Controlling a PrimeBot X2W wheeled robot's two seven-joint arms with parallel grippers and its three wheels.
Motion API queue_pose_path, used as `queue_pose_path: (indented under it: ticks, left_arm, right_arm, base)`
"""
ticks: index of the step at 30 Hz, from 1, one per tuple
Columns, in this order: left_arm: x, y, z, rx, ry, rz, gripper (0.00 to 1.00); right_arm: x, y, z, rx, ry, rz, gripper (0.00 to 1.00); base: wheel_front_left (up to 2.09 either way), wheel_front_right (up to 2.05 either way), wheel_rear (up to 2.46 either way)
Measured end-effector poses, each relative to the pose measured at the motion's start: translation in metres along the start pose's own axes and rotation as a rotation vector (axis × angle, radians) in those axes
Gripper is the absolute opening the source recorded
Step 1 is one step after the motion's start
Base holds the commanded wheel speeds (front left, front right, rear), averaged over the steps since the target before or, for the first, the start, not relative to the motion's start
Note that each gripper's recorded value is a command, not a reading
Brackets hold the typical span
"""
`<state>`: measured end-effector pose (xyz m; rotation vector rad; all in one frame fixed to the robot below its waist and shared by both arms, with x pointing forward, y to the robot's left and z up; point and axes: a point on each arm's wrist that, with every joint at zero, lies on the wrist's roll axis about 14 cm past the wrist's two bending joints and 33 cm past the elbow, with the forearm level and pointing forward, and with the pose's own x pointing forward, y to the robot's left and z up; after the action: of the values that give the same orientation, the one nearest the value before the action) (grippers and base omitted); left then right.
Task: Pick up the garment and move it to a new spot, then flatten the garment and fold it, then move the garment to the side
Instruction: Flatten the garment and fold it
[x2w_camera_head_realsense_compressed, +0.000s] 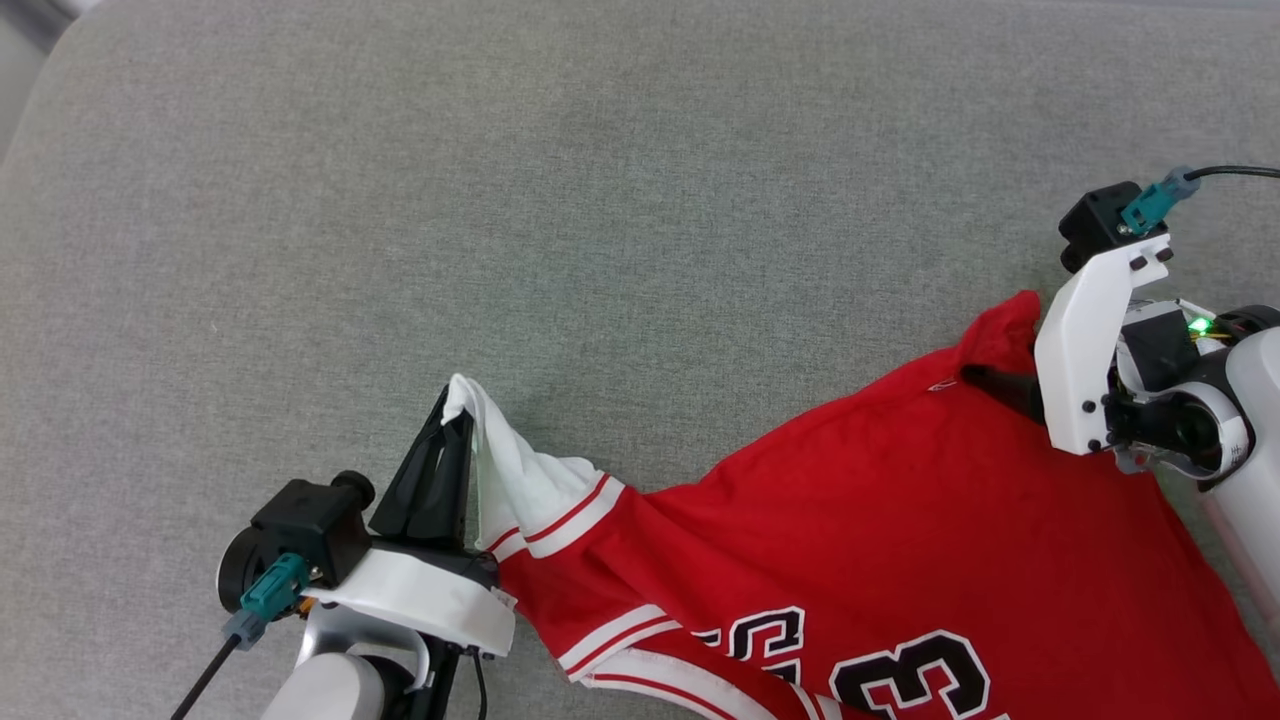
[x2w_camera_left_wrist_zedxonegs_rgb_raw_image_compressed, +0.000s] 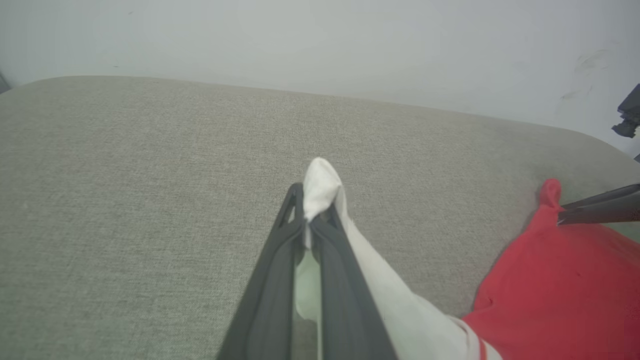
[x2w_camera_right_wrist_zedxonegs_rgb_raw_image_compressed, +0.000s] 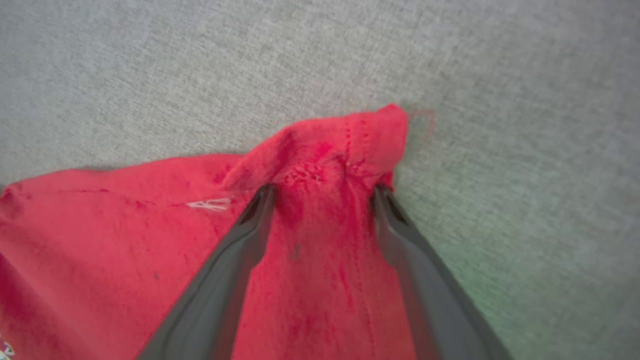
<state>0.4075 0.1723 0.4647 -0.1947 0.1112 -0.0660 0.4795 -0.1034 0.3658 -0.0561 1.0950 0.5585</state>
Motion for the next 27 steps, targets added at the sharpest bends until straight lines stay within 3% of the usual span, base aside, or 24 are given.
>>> queue_pose_path:
  ticks: [2, 3, 4, 5, 10, 16, 27]
  left_arm:
    - [-0.001, 0.002, -0.002, 0.000, 0.006, 0.004, 0.00]
    - [-0.001, 0.002, -0.003, -0.001, 0.005, 0.005, 0.00]
    - [-0.001, 0.003, -0.002, -0.001, 0.004, 0.006, 0.00]
    - [-0.002, 0.003, -0.002, -0.001, 0.004, 0.006, 0.00]
    - [-0.003, 0.004, 0.001, 0.000, -0.004, 0.003, 0.00]
    - [-0.003, 0.009, 0.017, 0.017, -0.017, -0.012, 0.00]
    - [0.052, 0.012, 0.100, 0.067, -0.098, -0.088, 0.00]
  right_arm:
    - [0.003, 0.001, -0.002, 0.003, 0.023, 0.008, 0.96]
    - [0.003, 0.001, -0.003, 0.008, 0.031, 0.013, 0.44]
    - [0.003, 0.002, -0.003, 0.009, 0.039, 0.015, 0.25]
    - [0.003, 0.002, -0.004, 0.008, 0.046, 0.015, 0.00]
    - [0.001, 0.006, -0.007, 0.008, 0.049, 0.020, 0.00]
    - [-0.019, -0.001, 0.012, -0.003, -0.081, -0.030, 0.00]
    - [-0.111, -0.042, 0.071, 0.002, -0.419, -0.240, 0.00]
  base:
    - [0.00, 0.00, 0.00]
    - [0.00, 0.00, 0.00]
    - [0.00, 0.00, 0.00]
    - [0.00, 0.00, 0.00]
    - [0.00, 0.00, 0.00]
    - [0.00, 0.00, 0.00]
    - [0.00, 0.00, 0.00]
